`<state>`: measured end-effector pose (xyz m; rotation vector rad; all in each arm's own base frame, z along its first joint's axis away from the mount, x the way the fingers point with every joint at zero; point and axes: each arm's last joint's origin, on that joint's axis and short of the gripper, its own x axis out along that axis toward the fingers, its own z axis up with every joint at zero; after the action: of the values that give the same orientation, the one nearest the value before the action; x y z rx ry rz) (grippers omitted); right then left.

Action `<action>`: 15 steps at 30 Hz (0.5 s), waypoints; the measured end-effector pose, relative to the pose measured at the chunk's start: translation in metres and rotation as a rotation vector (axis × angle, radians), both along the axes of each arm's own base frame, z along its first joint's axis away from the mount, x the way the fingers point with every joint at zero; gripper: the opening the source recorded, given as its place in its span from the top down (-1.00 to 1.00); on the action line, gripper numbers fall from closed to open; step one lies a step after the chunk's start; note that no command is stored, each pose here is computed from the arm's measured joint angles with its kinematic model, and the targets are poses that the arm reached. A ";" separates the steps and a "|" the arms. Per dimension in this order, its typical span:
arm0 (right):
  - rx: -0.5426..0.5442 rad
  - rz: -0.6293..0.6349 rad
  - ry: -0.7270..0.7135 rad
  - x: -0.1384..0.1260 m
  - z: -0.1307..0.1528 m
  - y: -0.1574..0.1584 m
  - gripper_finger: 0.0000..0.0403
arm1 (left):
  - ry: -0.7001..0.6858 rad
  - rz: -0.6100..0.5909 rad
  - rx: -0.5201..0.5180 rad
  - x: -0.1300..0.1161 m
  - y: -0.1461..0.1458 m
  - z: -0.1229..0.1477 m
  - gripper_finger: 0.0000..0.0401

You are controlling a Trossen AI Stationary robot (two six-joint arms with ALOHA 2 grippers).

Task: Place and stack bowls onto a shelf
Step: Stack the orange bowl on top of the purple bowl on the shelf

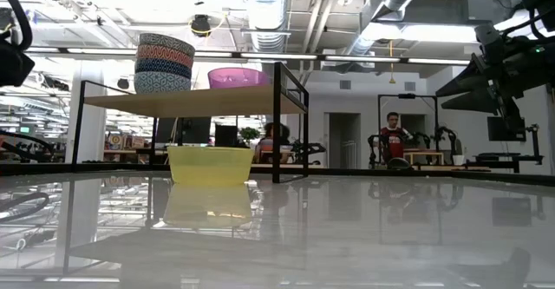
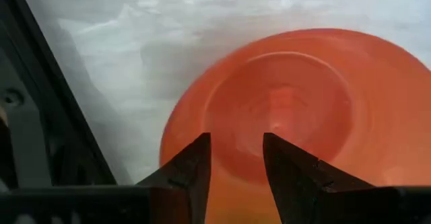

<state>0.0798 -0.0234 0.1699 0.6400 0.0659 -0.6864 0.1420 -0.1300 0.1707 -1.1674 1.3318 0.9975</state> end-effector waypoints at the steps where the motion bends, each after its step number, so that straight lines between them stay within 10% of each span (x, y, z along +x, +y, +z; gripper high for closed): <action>1: 0.000 0.000 0.000 0.000 0.000 0.000 0.19 | -0.001 0.008 -0.004 0.000 0.000 -0.001 0.40; 15: -0.021 0.006 0.015 0.000 0.000 0.000 0.19 | -0.037 -0.021 0.013 0.008 -0.006 0.035 0.40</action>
<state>0.0798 -0.0235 0.1699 0.6149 0.0742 -0.6857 0.1504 -0.1365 0.2056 -1.1547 1.3035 0.9638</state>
